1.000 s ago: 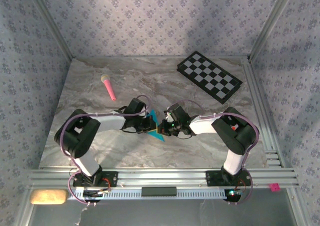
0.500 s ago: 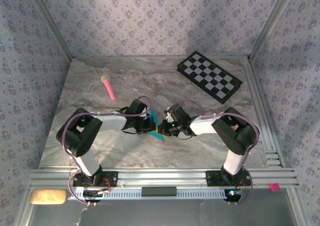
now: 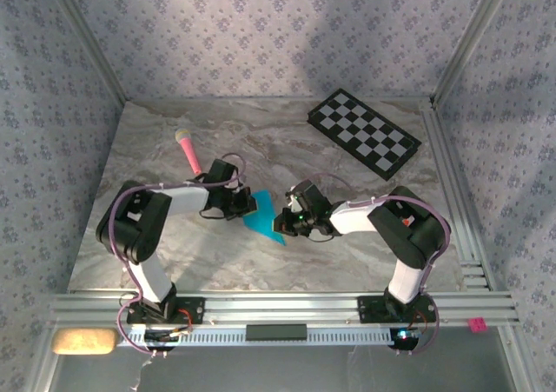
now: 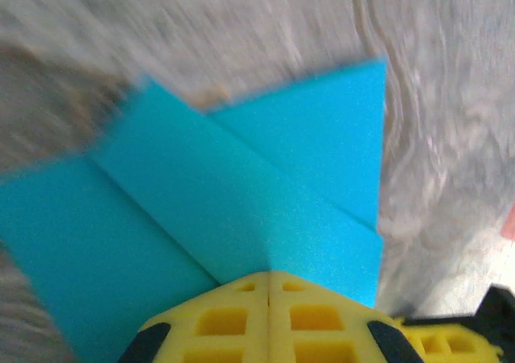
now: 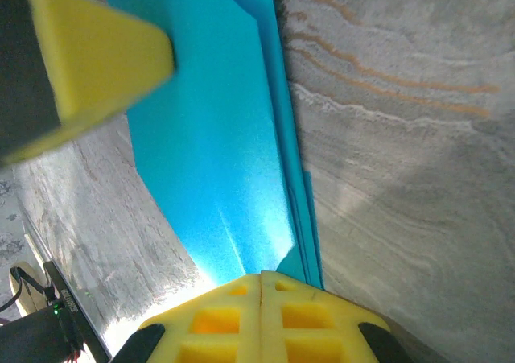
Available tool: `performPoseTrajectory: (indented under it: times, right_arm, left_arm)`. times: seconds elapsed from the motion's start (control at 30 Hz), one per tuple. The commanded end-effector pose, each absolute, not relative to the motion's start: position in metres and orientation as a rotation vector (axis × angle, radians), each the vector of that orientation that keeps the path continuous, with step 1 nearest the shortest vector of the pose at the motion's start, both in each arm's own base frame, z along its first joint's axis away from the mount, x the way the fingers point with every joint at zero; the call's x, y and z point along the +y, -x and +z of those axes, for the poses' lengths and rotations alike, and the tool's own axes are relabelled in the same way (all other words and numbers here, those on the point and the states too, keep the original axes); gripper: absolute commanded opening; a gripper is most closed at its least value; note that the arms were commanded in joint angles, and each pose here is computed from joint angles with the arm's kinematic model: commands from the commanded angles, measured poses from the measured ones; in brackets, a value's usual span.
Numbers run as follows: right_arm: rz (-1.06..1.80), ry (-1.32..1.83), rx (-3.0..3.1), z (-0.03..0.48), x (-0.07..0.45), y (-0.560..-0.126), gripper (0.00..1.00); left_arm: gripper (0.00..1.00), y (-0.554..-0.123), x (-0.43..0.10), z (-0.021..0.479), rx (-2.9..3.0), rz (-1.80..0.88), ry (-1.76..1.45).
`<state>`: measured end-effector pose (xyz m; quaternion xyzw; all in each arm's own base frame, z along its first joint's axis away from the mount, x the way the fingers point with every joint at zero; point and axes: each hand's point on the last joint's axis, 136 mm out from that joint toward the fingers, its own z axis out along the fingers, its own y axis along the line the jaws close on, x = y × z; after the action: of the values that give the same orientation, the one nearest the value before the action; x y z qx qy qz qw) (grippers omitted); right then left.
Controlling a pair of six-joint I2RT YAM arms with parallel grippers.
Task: Fold a paper plane with a square sheet of paper (pick it up from the middle)
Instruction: Fourth fold the wing at the center of the table.
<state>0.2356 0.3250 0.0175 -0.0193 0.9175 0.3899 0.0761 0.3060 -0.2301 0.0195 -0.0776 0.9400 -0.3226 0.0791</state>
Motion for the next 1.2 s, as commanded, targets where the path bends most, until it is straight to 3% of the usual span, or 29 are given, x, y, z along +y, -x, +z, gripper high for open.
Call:
performPoseTrajectory:
  times: [0.0,0.33,0.63,0.83,1.17]
  right_arm:
    - [0.838,-0.037,3.065,-0.049,0.269,-0.188,0.0]
    - [0.84,-0.029,3.06,-0.046,0.27,-0.19,0.0]
    - [0.842,-0.024,3.039,-0.038,0.275,-0.197,0.0]
    - [0.854,-0.013,3.02,-0.031,0.277,-0.201,0.0]
    - [1.001,0.11,2.901,0.012,0.307,-0.221,0.0]
  left_arm:
    - [0.0,-0.333,-0.203,0.012,2.814,-0.828,0.3]
    - [0.0,-0.364,-0.191,0.042,2.768,-0.862,0.289]
    - [0.03,-0.329,-0.227,0.077,2.715,-0.982,0.15]
    - [0.0,-0.303,-0.256,0.049,2.803,-1.003,0.042]
    - [0.0,-0.294,-0.241,0.003,2.888,-0.912,0.073]
